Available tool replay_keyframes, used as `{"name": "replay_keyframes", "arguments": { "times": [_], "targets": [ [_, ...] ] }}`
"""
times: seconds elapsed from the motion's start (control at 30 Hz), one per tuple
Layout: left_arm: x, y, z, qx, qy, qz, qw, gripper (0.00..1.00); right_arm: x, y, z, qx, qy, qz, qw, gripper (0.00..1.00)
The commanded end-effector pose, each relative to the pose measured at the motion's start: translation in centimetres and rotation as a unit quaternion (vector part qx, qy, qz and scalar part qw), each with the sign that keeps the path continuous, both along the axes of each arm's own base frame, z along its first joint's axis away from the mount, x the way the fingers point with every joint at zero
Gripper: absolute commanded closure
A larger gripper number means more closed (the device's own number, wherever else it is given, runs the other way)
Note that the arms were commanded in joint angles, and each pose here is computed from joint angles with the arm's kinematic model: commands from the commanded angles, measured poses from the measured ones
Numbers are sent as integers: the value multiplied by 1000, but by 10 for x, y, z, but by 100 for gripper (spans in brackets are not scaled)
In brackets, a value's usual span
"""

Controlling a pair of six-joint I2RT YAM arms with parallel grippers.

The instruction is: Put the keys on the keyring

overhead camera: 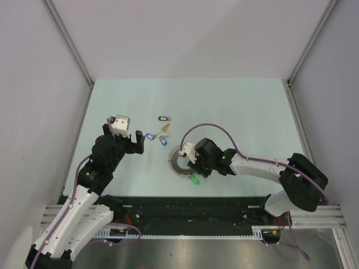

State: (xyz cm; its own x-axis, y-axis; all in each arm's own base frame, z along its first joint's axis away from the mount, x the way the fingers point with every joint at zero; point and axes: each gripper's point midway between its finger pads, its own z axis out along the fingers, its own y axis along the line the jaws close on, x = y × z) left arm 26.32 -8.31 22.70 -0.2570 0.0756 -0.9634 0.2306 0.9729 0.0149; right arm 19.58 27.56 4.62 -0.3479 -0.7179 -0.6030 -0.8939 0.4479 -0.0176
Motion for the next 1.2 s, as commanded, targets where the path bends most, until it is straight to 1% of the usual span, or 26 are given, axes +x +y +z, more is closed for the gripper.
{"name": "replay_keyframes", "arguments": {
  "times": [0.0, 0.1, 0.17, 0.4, 0.73, 0.93, 1.17],
  "targets": [
    [1, 3, 4, -1, -8, 4, 1000, 0, 9, 5, 2, -40, -58, 46, 996, 66],
    [1, 2, 4, -1, -7, 3, 1000, 0, 5, 11, -2, -48, -67, 66, 994, 66],
    [1, 2, 4, 0, -7, 3, 1000, 0, 10, 12, -4, -57, -83, 66, 993, 67],
    [1, 2, 3, 0, -7, 3, 1000, 0, 18, 15, -10, -72, -105, 78, 989, 70],
    [1, 1, 3, 0, -6, 0, 1000, 0, 16, 20, 9, -60, -126, 82, 987, 69],
    [0, 2, 3, 0, -6, 0, 1000, 0, 19, 20, -2, -71, -123, 81, 987, 68],
    [0, 1, 3, 0, -6, -2, 1000, 0, 19, 27, 2, -54, -126, 80, 987, 68]
  ]
}}
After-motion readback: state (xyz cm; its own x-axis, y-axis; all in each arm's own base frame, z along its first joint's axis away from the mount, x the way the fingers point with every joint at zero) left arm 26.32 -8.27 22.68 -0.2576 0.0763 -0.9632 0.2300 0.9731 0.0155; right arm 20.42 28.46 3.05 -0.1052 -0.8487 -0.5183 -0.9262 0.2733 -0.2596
